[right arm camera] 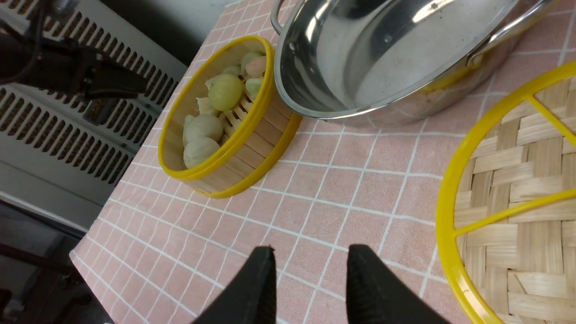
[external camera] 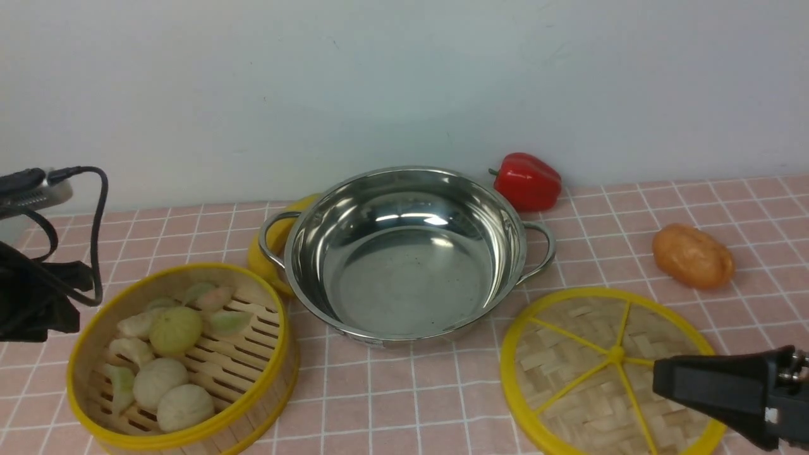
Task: Place the steamer in the pot on the pink tablecloth, and put the lid on the steamer.
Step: 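Grasp the rim of the steamer basket holding the buns with the left gripper, then place the bamboo steamer basket with dumplings into the steel pot with the left gripper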
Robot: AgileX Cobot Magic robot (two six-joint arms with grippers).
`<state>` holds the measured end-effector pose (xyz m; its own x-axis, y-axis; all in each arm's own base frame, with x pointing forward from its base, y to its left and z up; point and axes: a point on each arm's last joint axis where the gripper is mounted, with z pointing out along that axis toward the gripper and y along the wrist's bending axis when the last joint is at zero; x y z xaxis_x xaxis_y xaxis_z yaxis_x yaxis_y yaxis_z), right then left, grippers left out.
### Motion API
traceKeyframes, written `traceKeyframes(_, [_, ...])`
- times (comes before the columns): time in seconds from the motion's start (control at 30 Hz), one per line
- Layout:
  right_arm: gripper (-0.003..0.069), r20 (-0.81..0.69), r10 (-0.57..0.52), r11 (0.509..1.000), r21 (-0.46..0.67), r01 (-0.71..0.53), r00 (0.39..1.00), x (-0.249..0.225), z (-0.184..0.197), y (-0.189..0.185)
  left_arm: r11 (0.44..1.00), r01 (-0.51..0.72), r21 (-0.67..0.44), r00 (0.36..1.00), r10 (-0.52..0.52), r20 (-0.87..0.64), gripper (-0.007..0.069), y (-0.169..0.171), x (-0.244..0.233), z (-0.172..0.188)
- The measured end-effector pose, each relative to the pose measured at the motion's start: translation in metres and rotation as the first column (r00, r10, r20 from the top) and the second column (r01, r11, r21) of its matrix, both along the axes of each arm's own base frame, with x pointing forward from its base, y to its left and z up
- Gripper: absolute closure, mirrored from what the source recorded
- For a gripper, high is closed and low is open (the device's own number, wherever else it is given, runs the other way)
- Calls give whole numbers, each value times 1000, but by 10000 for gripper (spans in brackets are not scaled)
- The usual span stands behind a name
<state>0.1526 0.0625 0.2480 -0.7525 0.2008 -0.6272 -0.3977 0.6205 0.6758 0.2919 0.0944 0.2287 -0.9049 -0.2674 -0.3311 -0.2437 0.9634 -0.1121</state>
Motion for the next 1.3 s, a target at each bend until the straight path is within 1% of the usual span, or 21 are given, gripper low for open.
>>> traceKeyframes(0.2, [419, -1, 8, 1000, 4, -8, 1000, -1, 0, 1, 1000, 15, 11, 997, -14, -76, 382, 6, 8, -27])
traceKeyframes(0.5, [419, -1, 8, 1000, 4, -8, 1000, -1, 0, 1, 1000, 13, -3, 991, -14, -133, 382, 9, 15, -54])
traceKeyframes(0.53, [419, -1, 8, 1000, 4, -8, 1000, -1, 0, 1, 1000, 12, -6, 989, -13, -145, 386, 11, 18, -62])
traceKeyframes(0.63, [419, -1, 8, 1000, 4, -8, 1000, -1, 0, 1, 1000, 11, -12, 987, -13, -162, 428, 11, 19, -70])
traceKeyframes(0.67, [419, -1, 8, 1000, 4, -8, 1000, -1, 0, 1, 1000, 12, -15, 985, -14, -171, 489, 11, 19, -73])
traceKeyframes(0.7, [419, -1, 8, 1000, 4, -8, 1000, -1, 0, 1, 1000, 12, -15, 985, -14, -173, 489, 11, 20, -74])
traceKeyframes(0.73, [419, -1, 11, 1000, 5, -11, 1000, -1, 0, 1, 1000, 9, -17, 984, -12, -176, 570, 11, 20, -75])
traceKeyframes(0.8, [419, -1, 13, 1000, 6, -13, 1000, -1, 0, 1, 1000, 6, -15, 984, -8, -175, 589, 12, 20, -75])
traceKeyframes(0.87, [419, -2, 19, 1000, 9, -19, 1000, -1, 1, 1, 1000, 27, -3, 983, -27, -184, 596, 13, 21, -73])
traceKeyframes(1.1, [419, -5, 37, 999, 19, -37, 999, -3, 1, 2, 1000, 7, 29, 974, 0, -227, 596, 33, 25, -47])
traceKeyframes(1.17, [419, -6, 43, 999, 22, -43, 999, -3, 1, 3, 998, -32, 62, 976, 45, -212, 596, 50, 27, -20])
traceKeyframes(1.3, [419, -6, 47, 999, 24, -47, 999, -4, 1, 3, 994, -66, 88, 987, 78, -143, 596, 61, 32, 27])
